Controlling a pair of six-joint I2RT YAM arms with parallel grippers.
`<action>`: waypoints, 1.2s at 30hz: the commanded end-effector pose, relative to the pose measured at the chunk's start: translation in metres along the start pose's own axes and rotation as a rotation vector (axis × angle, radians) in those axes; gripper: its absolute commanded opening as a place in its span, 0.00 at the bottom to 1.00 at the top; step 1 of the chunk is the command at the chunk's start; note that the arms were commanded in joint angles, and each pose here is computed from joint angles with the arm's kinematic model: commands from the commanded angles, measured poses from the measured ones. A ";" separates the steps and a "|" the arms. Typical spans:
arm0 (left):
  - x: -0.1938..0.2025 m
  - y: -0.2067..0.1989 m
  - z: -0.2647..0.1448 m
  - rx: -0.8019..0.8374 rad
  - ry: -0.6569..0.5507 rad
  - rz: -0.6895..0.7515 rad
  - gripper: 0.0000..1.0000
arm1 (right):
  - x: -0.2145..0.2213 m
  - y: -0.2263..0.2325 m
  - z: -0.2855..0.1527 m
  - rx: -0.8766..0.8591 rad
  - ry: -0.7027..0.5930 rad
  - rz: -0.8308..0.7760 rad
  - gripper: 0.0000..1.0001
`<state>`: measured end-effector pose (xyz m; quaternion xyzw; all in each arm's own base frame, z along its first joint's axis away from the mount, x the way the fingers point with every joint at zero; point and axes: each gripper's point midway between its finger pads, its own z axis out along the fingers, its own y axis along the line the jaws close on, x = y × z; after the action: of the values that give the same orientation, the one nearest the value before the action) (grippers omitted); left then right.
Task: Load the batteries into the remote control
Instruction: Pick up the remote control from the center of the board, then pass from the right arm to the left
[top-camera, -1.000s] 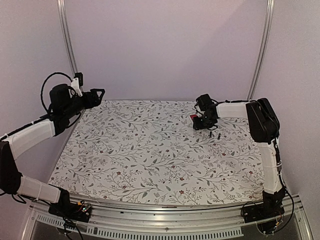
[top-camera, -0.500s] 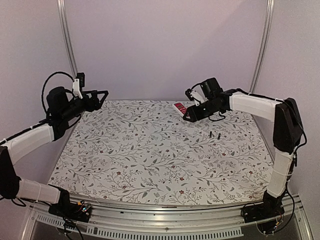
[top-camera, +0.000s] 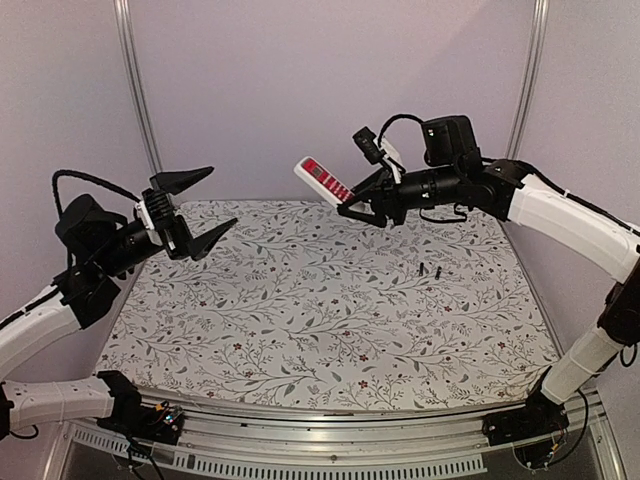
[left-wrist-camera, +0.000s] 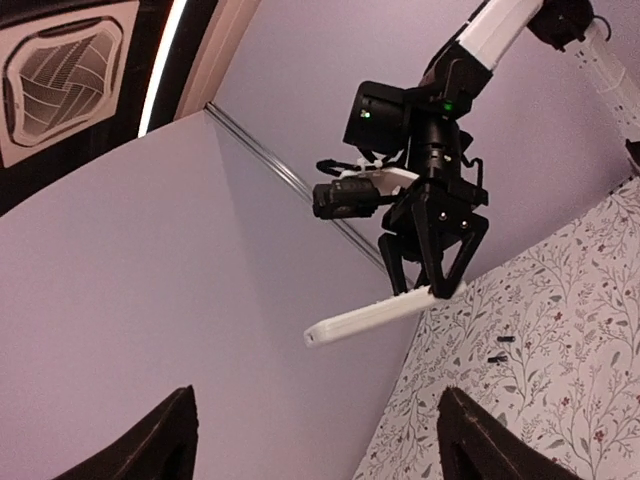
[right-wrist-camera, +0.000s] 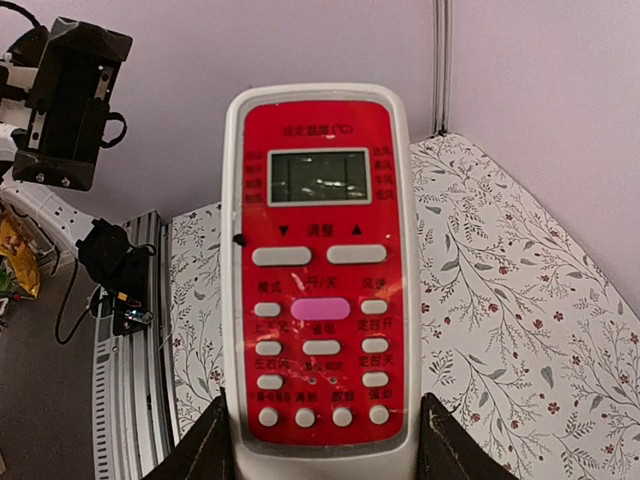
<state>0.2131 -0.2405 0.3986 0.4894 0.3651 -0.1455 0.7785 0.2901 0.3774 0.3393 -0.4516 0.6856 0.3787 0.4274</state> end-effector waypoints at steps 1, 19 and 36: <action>0.027 -0.026 0.015 0.074 0.137 0.435 0.82 | 0.019 0.001 0.010 0.056 0.108 -0.028 0.24; 0.074 -0.070 0.064 0.205 0.319 0.851 0.85 | 0.062 0.038 0.039 -0.026 0.237 -0.023 0.20; 0.088 -0.075 0.065 0.268 0.389 0.786 0.45 | 0.064 0.053 0.044 -0.091 0.246 -0.032 0.18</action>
<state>0.2588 -0.3190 0.3042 0.6985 0.2657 0.2122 0.6296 0.2453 0.4084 0.2715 -0.5125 0.7179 0.3344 0.3319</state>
